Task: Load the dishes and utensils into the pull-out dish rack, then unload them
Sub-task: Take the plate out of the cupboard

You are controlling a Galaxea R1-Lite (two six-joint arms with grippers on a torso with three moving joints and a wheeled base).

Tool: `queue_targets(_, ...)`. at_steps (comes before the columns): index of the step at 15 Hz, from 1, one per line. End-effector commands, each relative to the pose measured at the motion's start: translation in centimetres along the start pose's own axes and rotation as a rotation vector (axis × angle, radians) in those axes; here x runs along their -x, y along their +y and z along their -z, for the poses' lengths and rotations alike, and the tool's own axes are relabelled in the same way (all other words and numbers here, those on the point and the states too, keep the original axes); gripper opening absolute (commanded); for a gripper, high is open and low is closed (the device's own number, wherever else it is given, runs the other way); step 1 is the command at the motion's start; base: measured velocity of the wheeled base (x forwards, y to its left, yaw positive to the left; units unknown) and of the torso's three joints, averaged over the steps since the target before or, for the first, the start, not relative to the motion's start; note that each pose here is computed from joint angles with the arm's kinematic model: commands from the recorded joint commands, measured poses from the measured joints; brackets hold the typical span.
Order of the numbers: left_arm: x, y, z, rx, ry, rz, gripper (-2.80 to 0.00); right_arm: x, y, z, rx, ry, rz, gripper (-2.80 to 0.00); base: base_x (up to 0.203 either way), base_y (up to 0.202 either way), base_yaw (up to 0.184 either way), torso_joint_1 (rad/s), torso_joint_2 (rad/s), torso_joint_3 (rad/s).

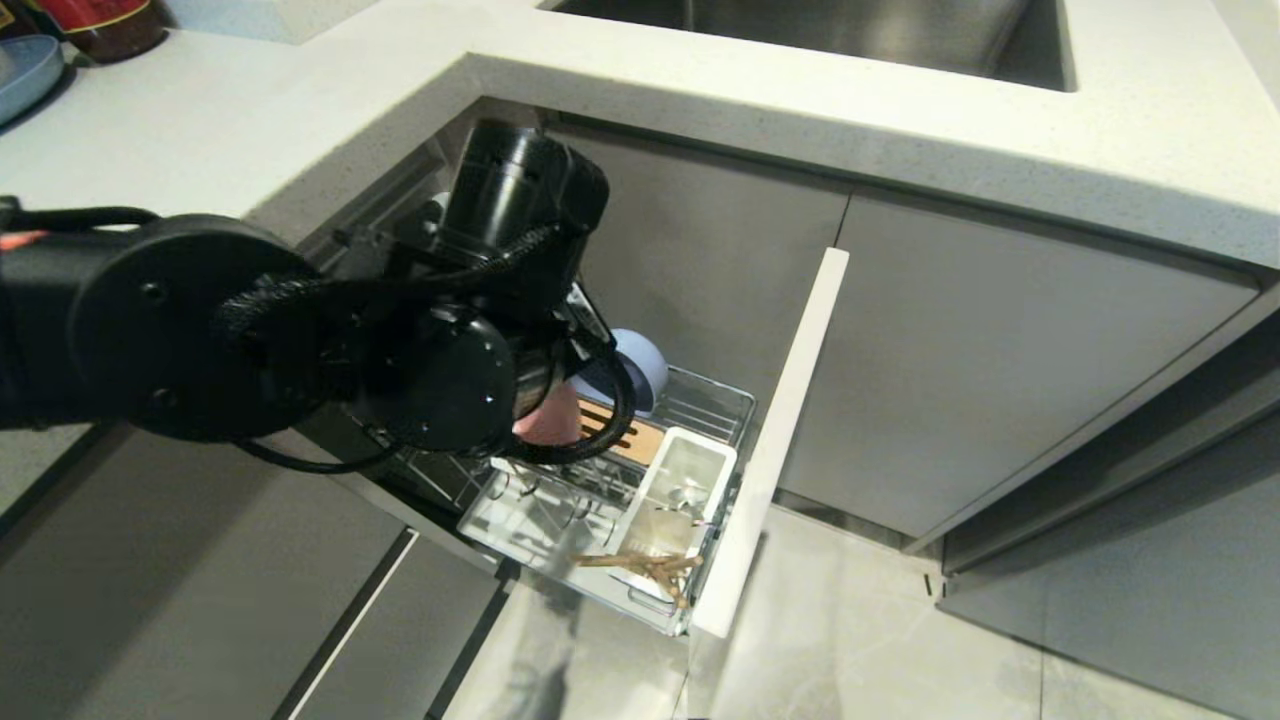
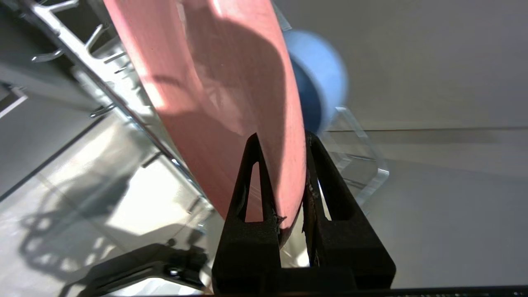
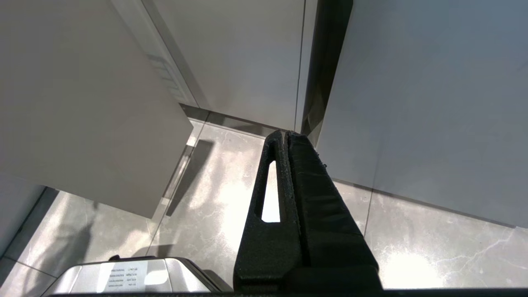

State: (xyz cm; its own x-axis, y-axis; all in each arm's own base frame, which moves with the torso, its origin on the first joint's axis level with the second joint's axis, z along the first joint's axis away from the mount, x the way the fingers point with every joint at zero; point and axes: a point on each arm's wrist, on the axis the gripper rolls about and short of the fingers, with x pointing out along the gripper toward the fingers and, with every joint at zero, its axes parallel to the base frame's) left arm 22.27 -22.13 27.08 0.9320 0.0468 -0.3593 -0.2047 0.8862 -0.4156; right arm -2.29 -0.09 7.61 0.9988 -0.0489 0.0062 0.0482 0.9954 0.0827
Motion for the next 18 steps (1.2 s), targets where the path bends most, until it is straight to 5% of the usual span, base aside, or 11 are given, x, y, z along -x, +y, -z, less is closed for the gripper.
queue_targets(1,3.5,0.4,-2.1,0.042,-0.025,0.085,-2.80,0.0,0.0,0.0,0.000,-0.005,0.000,-2.80,0.000,0.000,0.000,0.000,0.00,0.000)
queue_targets(8,12.6,3.1,-7.5,0.048,-0.090,0.335,-2.80,0.0,0.0,0.0,0.000,-0.005,0.000,-2.80,0.000,0.000,0.000,0.000,0.00,0.000)
queue_targets(13,16.5,6.1,-12.1,0.036,-0.267,0.443,-2.80,0.0,0.0,0.0,0.000,-0.005,0.000,-2.80,0.000,0.000,0.000,0.000,0.00,0.000)
queue_targets(18,18.2,9.2,-15.0,-0.009,-0.415,0.386,-2.80,0.0,0.0,0.0,0.000,-0.005,0.000,-2.80,0.000,0.000,0.000,0.000,0.00,0.000)
